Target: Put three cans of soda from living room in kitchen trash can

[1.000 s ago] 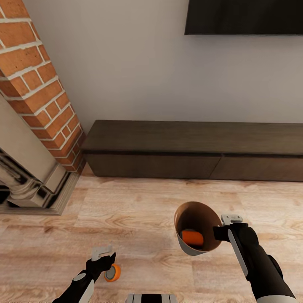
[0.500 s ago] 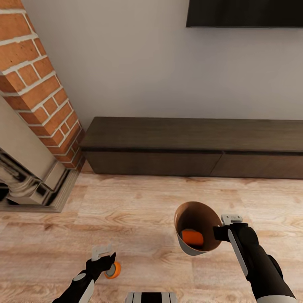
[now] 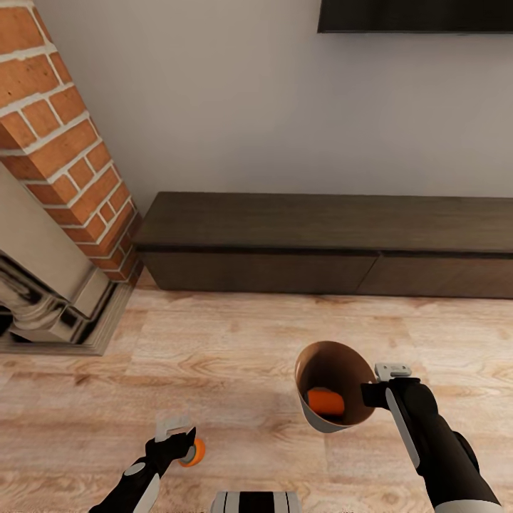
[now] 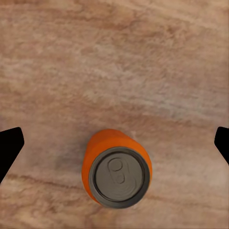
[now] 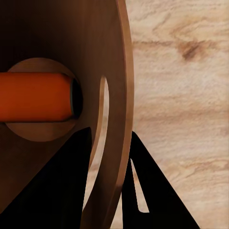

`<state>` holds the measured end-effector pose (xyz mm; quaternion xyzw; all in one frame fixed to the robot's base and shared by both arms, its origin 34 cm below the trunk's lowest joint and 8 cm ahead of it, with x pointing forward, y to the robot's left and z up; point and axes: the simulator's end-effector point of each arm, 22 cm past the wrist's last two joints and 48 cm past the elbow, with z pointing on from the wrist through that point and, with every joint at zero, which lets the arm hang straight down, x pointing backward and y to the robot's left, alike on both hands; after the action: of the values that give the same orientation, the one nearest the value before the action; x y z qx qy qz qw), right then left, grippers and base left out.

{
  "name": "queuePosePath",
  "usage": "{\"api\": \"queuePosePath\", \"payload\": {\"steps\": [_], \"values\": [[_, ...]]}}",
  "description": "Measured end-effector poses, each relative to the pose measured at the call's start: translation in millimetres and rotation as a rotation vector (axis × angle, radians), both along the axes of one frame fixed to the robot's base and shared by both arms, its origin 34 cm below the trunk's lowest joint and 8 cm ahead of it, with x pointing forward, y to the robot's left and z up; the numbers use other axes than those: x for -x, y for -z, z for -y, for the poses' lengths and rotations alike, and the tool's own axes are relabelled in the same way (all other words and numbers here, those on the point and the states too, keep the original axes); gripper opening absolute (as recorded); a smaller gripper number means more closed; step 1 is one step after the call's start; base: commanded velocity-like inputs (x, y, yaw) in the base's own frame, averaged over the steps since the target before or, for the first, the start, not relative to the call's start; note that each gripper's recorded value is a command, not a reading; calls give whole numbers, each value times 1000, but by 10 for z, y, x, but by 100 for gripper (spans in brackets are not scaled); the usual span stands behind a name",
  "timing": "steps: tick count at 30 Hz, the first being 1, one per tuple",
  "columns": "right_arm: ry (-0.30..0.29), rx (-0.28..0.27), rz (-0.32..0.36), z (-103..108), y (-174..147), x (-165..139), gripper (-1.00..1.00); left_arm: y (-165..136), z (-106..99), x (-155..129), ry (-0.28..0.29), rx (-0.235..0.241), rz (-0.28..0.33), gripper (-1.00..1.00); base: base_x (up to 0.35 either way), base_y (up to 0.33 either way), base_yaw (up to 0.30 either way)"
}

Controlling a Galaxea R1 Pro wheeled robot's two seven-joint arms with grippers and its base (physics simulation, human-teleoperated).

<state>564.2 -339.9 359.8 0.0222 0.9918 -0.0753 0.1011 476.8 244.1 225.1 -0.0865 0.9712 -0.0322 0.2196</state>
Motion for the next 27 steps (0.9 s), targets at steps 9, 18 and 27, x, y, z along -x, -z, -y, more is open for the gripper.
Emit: {"api": "queuePosePath", "payload": {"steps": [9, 18, 27], "values": [[0, 0, -14, 0, 64, 37, -100, 52, 0, 57, 0, 0, -14, 100, 0, 0, 0], [0, 0, -29, 1, 130, 79, -100, 103, 0, 115, 0, 0, -29, 100, 0, 0, 0], [0, 0, -43, 0, 193, 116, -100, 153, 0, 172, 0, 0, -43, 100, 0, 0, 0]]}}
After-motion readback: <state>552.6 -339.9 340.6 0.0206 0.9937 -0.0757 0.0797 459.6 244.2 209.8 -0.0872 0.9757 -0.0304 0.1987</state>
